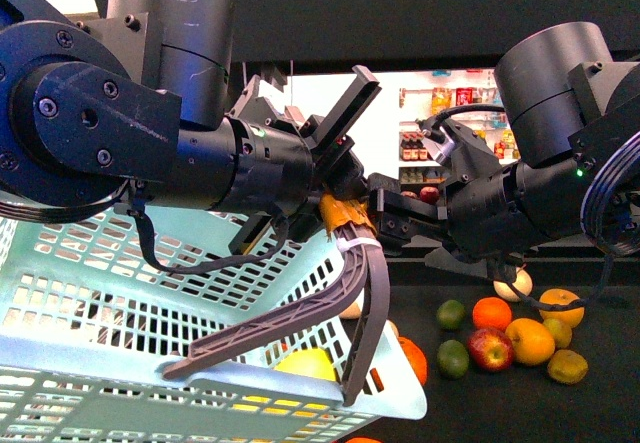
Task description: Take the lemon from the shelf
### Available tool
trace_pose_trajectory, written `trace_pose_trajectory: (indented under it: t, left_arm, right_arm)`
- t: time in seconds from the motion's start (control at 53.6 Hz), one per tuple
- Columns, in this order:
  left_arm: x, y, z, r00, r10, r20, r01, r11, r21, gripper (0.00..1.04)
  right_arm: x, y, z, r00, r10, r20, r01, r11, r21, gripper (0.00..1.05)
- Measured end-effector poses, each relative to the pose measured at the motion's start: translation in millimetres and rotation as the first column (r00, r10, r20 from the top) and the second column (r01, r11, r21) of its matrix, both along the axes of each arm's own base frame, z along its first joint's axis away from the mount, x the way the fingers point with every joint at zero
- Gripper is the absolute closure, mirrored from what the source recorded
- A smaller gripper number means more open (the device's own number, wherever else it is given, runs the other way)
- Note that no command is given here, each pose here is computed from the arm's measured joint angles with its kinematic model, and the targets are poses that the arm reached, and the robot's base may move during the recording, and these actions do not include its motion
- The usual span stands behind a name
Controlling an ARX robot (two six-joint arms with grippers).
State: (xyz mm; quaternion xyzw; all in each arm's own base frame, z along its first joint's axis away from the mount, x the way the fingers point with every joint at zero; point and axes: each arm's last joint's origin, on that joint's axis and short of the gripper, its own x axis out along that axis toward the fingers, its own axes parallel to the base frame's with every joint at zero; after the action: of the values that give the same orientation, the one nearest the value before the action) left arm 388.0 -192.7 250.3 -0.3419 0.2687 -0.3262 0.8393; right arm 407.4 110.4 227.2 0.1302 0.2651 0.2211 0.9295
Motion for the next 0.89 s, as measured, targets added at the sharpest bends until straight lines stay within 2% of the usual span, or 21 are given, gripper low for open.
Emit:
trace_pose_trajectory:
  t: [0.205,0.392,0.634,0.895]
  left_arm:
    - [-0.4,-0.5,0.0,1.0,-0.015,-0.003,0.015,1.0,-0.005,0.98]
    - [-2.1,-3.5,0.1,0.999,-0.034,-0.005,0.034,0.999,-0.009,0.98]
    - [-4.8,-8.6,0.2,0.998,-0.058,-0.007,0.058,0.998,-0.012,0.98]
    - [-5.0,-8.7,0.1,0.998,-0.06,-0.007,0.06,0.998,-0.012,0.98]
  right_arm:
    - [-2.0,-8.0,5.8,1.0,-0.002,0.019,0.002,1.0,0.005,0.08]
    - [-3.5,-28.4,18.0,0.995,-0.046,0.086,0.047,0.999,-0.017,0.08]
    - [-17.1,-74.8,50.0,0.953,-0.199,0.23,0.216,0.975,-0.053,0.08]
    - [-50.6,-116.0,48.6,0.883,-0.33,0.335,0.383,0.918,-0.105,0.08]
